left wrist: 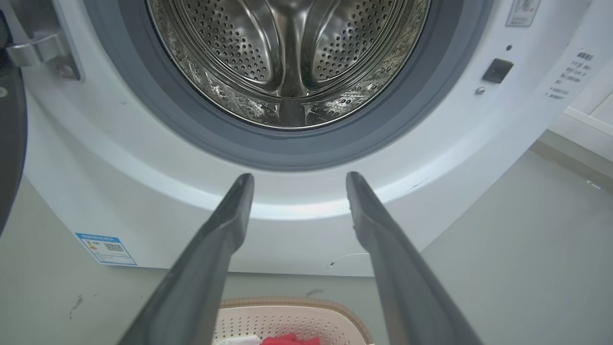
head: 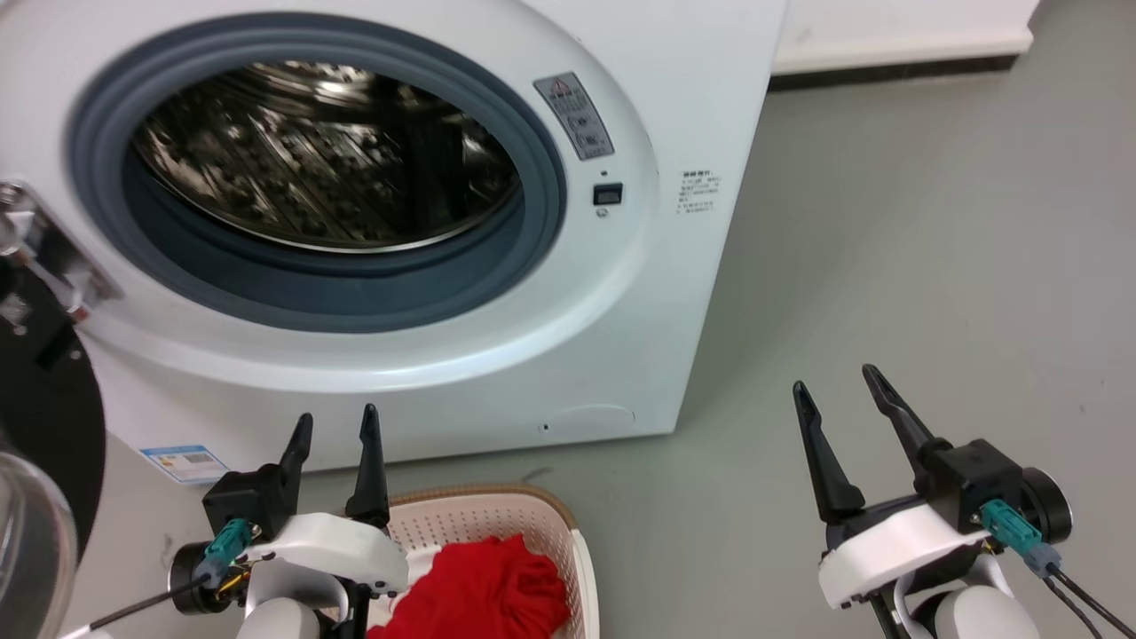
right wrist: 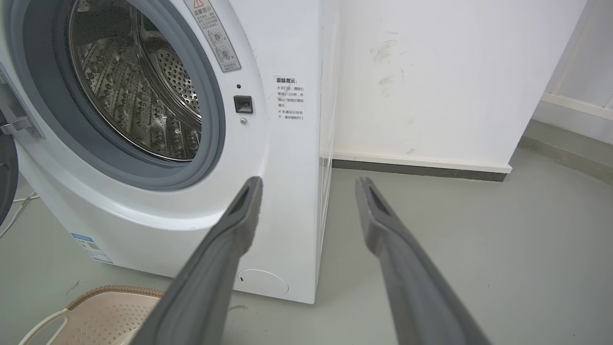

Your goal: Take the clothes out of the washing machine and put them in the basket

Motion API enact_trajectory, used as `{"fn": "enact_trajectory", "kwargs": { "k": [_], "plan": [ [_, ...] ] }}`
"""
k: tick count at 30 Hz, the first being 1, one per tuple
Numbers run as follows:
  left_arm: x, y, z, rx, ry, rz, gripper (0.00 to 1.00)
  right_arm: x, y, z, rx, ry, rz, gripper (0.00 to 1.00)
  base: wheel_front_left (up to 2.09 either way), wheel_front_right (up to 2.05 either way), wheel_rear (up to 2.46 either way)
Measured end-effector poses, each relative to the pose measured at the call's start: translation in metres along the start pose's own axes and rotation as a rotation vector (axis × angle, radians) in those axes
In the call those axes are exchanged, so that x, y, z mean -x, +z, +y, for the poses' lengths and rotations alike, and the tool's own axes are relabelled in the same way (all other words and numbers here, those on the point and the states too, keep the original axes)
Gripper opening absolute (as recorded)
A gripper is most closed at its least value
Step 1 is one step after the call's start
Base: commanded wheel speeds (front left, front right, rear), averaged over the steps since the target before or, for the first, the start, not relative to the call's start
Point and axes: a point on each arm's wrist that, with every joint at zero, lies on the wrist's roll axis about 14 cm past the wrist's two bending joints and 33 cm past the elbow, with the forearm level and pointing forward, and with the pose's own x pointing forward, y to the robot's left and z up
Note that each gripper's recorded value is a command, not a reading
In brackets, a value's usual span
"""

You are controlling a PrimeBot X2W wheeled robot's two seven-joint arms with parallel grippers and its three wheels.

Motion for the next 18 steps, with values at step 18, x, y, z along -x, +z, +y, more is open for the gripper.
{"fn": "enact_trajectory", "kwargs": {
  "k": [18],
  "plan": [
    [0.066, 0.088, -0.015, -0.2, -0.028, -0.289, 1.0, 0.033, 0.032, 0.007, 0.034, 0.004, -0.075, 1.0, 0.0, 0.0, 0.0]
  ]
}}
